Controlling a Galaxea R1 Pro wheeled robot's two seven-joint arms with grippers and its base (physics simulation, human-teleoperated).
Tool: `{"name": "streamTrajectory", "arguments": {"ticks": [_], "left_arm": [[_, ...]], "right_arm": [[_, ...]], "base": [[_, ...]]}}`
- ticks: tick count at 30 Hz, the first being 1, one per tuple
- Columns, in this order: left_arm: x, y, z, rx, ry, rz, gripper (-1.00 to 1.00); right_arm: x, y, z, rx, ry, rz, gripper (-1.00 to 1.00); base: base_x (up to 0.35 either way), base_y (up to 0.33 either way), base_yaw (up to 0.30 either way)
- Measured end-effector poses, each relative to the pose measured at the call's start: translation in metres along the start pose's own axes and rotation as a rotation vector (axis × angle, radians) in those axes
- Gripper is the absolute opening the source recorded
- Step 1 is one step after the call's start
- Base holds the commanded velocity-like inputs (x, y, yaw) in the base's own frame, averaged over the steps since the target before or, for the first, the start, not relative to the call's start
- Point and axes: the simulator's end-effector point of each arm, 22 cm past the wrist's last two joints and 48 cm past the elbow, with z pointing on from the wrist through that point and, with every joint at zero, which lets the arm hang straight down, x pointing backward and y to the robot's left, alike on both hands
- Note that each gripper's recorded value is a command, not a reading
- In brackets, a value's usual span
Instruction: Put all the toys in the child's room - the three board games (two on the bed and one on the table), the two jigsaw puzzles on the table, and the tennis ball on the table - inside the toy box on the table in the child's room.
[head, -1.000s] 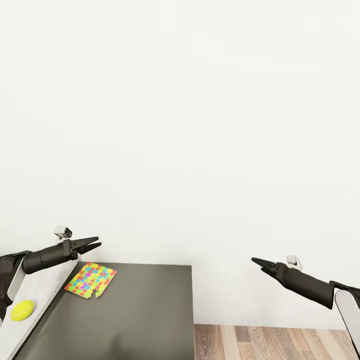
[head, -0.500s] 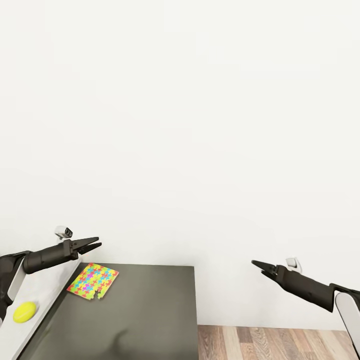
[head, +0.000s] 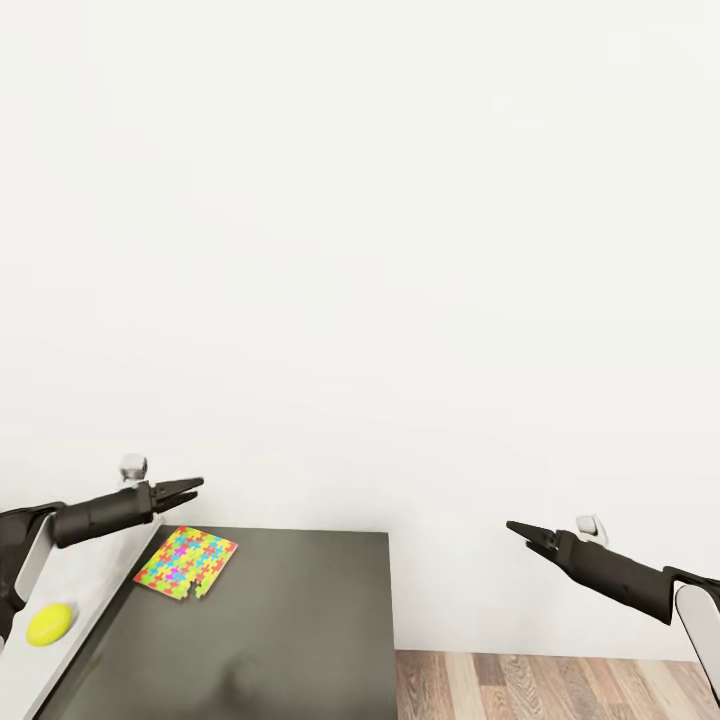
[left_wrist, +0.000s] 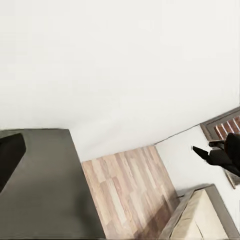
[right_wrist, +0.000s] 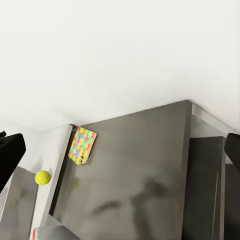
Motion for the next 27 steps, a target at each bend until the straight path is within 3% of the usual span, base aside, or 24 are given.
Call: {"name": "streamTrajectory", "arguments": {"ticks": [8, 16, 22, 27], "left_arm": [[0.001, 0.068, -0.001, -0.317, -0.002, -0.011, 1.00], [0.029, 0.123, 0.032, -0.630, 0.006, -0.029, 1.00], [0.039, 0.153, 0.058, -0.906, -0.039, -0.020, 1.00], [0.023, 0.160, 0.065, -0.998, -0.073, -0.001, 1.00]], "right_arm": [[0.000, 0.002, 0.000, -0.001, 0.000, -0.007, 1.00], [-0.005, 0.011, -0.001, -0.008, -0.006, -0.039, 1.00], [-0.002, 0.019, 0.005, -0.014, 0.000, -0.062, 1.00], [-0.004, 0.024, 0.013, -0.011, -0.017, -0.148, 1.00]], "base": [[0.000, 0.000, 0.000], [0.000, 0.000, 0.000], [0.000, 0.000, 0.000], [0.000, 0.000, 0.000]]}}
